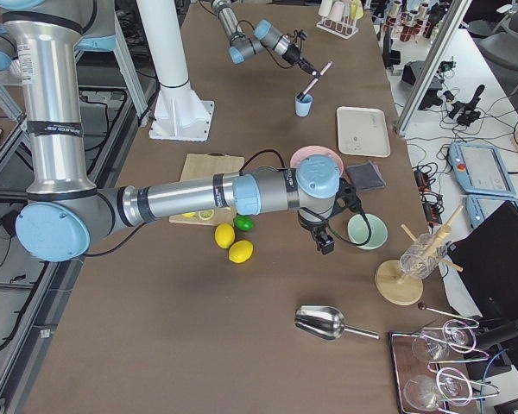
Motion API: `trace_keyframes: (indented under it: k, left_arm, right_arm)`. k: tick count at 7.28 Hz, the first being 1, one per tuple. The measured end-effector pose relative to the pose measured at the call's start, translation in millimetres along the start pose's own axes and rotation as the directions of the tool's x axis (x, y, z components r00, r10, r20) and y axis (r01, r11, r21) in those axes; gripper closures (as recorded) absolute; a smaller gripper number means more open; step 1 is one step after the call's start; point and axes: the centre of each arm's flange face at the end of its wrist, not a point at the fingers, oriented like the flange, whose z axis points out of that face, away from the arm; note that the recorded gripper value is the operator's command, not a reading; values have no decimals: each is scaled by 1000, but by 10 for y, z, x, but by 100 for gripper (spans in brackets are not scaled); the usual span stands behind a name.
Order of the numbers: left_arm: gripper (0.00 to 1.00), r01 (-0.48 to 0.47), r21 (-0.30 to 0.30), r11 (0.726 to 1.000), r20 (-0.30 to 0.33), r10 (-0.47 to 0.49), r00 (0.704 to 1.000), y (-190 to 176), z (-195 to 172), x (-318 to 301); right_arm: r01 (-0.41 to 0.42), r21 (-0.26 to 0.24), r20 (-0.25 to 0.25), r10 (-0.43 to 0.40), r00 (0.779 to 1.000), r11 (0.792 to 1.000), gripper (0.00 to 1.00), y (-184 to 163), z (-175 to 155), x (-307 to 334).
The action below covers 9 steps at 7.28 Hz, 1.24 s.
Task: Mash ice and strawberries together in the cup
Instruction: 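Lower the muddler with the left gripper into the light-blue cup, then press the muddler down into the cup contents with the left gripper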
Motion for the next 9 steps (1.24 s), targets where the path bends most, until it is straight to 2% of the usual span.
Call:
trace_keyframes:
  k: [2, 3, 9]
  left_arm:
    - [100, 21, 13, 1000, -35, -21, 999, -452, -43, 67]
    - [100, 21, 10, 1000, -30, -21, 999, -514, -12, 53]
    - [100, -15, -56, 998, 26, 16, 1000, 210, 235, -142]
  right_arm:
    - [-5, -2, 5, 5, 1000, 1000, 1, 13, 17, 15]
    - [-6, -3, 6, 6, 1000, 1000, 1, 18, 23, 20]
    - [-4, -2, 5, 5, 1000, 1000, 1, 16, 17, 12]
